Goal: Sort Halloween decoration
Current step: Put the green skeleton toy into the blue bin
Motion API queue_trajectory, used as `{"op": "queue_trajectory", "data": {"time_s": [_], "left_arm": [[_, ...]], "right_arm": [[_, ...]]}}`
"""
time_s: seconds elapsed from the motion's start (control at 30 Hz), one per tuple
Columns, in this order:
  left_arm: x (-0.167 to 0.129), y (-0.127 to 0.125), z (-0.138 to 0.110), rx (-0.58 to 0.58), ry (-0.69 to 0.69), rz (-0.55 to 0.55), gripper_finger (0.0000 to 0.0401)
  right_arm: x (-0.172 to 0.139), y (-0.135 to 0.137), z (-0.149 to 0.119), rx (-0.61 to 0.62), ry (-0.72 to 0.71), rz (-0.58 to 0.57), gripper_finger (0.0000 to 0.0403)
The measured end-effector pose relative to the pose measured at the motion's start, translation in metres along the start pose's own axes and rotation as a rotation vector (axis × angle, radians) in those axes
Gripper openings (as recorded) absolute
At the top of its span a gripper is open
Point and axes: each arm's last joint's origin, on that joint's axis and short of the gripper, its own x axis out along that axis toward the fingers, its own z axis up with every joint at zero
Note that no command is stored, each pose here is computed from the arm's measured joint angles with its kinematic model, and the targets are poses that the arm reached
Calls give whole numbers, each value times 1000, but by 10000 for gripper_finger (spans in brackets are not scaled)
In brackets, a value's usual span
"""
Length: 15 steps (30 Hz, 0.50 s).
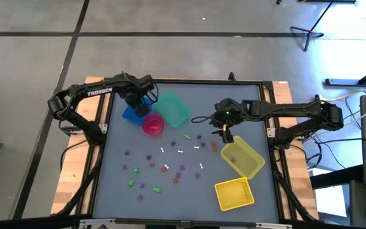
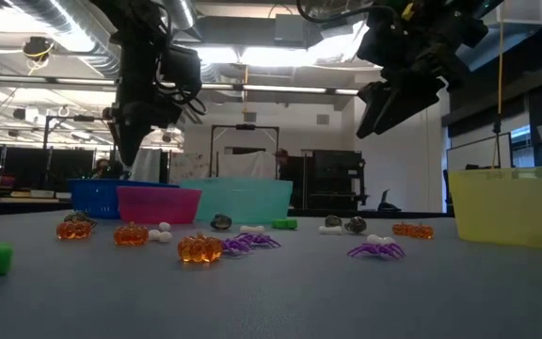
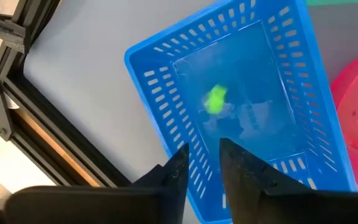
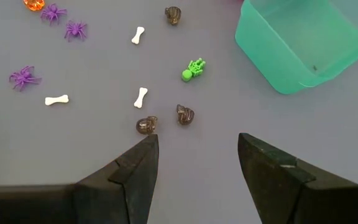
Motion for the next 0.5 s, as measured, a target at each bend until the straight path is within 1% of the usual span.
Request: {"op": "queue_trajectory", "data": {"time_s": [0.27, 0.5], "left_arm": [[0, 0, 0, -2, -4, 0, 125], [0, 0, 0, -2, -4, -10, 144]], "right_arm": [[0, 0, 0, -1, 0, 0, 220], [0, 0, 0, -1, 0, 0, 220]]}}
